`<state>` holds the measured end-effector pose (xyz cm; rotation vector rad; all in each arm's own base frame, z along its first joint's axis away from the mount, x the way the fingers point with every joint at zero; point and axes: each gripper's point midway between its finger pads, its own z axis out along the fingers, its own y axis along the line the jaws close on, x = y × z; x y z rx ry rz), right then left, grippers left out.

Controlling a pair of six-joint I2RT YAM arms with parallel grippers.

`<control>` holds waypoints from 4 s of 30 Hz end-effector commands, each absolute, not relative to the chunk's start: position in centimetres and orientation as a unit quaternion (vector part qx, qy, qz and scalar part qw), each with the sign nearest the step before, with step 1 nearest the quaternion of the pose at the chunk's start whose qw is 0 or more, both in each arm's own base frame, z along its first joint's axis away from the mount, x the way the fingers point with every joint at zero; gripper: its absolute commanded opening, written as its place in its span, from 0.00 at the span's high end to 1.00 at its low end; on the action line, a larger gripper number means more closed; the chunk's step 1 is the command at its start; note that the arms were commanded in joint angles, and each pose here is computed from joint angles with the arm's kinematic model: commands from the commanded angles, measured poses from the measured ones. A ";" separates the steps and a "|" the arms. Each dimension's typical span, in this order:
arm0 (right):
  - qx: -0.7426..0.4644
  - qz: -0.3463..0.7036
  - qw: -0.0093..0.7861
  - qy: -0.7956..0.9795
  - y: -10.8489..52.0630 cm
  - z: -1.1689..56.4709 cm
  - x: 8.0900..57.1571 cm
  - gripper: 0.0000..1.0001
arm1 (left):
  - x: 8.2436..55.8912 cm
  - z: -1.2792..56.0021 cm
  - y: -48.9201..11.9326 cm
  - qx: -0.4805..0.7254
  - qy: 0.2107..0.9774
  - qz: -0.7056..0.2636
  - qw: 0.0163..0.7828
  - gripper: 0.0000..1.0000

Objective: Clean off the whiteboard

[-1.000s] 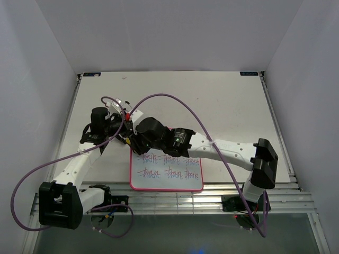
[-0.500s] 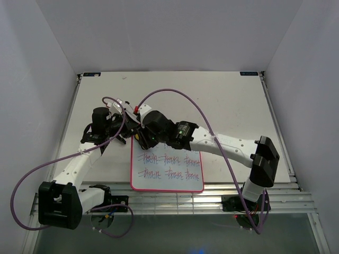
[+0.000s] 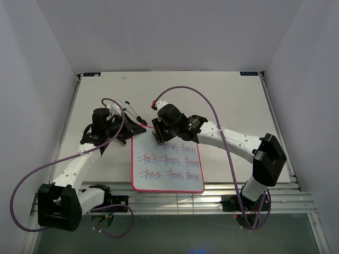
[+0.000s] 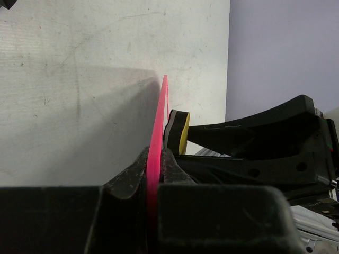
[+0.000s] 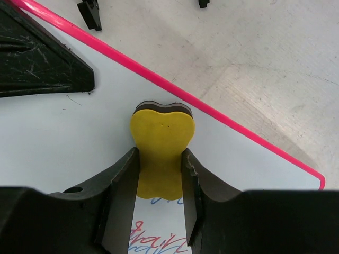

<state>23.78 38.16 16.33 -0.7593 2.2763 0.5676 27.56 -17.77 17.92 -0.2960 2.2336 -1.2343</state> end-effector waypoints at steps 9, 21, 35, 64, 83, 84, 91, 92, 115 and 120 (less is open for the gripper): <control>-0.369 0.350 0.252 0.823 43.6 18.6 16.9 0.71 | 28.7 22.6 -18.2 -0.040 0.801 -0.466 0.374 1.00; -0.365 0.324 0.226 0.843 44.4 17.4 17.2 0.71 | 28.8 22.3 -18.0 -0.055 0.800 -0.463 0.378 1.00; -0.270 0.238 0.177 0.916 32.7 8.8 18.5 0.71 | 29.0 21.3 -17.4 -0.083 0.802 -0.450 0.385 1.00; -0.288 0.349 0.136 0.881 39.1 11.4 19.4 0.73 | 28.4 15.5 -16.5 -0.134 0.827 -0.423 0.346 1.00; -0.155 0.270 0.063 0.948 23.6 0.5 19.7 0.73 | 29.0 15.1 -14.4 -0.171 0.838 -0.363 0.370 1.00; -0.145 0.272 0.056 0.950 22.7 0.0 19.3 0.73 | 29.0 15.1 -14.2 -0.174 0.838 -0.360 0.371 1.00; -0.102 0.276 0.029 0.955 18.7 -2.5 17.1 0.73 | 28.9 14.1 -12.6 -0.207 0.841 -0.324 0.381 1.00; -0.103 0.271 0.031 0.957 18.4 -2.6 17.0 0.73 | 28.8 13.8 -12.6 -0.210 0.843 -0.322 0.377 1.00; -0.199 0.435 0.112 0.871 30.8 7.0 16.3 0.75 | 28.4 12.8 -12.7 -0.236 0.839 -0.334 0.360 1.00; -0.151 0.351 0.081 0.920 24.0 1.8 16.8 0.75 | 28.3 12.9 -12.6 -0.231 0.842 -0.328 0.360 1.00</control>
